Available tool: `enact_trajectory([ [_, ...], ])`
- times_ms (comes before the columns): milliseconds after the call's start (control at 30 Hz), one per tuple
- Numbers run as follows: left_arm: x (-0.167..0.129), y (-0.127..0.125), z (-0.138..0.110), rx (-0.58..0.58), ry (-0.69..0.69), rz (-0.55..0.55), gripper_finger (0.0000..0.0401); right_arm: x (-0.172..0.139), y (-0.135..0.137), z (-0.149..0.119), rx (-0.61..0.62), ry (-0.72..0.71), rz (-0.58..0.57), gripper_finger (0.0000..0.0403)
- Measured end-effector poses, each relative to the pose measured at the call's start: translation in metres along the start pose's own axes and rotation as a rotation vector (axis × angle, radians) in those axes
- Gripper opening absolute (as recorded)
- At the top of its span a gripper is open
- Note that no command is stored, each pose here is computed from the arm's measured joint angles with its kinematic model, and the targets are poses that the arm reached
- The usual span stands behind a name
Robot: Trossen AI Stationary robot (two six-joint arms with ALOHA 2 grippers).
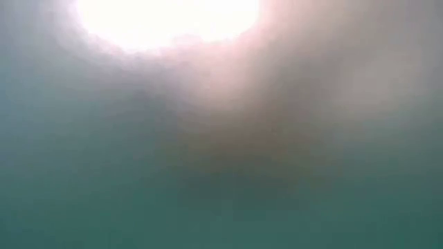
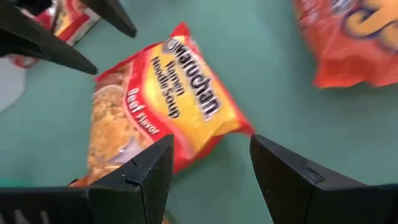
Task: Sort Maruchan noodles
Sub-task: Put the red noodle pack into the orange bin
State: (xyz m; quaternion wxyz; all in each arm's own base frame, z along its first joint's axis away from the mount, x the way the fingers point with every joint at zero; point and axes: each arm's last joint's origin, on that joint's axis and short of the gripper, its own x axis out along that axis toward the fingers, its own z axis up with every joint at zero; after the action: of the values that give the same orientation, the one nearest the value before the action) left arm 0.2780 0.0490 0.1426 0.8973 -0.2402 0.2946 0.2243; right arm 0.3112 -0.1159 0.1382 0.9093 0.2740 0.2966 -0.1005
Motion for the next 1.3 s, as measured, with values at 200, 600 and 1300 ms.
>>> enact_trajectory([
  [200,0.011,0.004,-0.010,0.014,0.052,0.026,0.0208,-0.001,-0.006,-0.001,0.083,0.026,0.009,0.0201],
  [600,0.016,0.003,-0.018,0.066,0.112,0.020,0.0208,-0.005,-0.007,-0.001,0.257,0.048,-0.004,0.0201],
  [1300,0.018,0.001,-0.018,0.131,0.100,-0.017,0.0208,-0.001,0.001,0.016,0.432,0.043,0.117,0.0201],
])
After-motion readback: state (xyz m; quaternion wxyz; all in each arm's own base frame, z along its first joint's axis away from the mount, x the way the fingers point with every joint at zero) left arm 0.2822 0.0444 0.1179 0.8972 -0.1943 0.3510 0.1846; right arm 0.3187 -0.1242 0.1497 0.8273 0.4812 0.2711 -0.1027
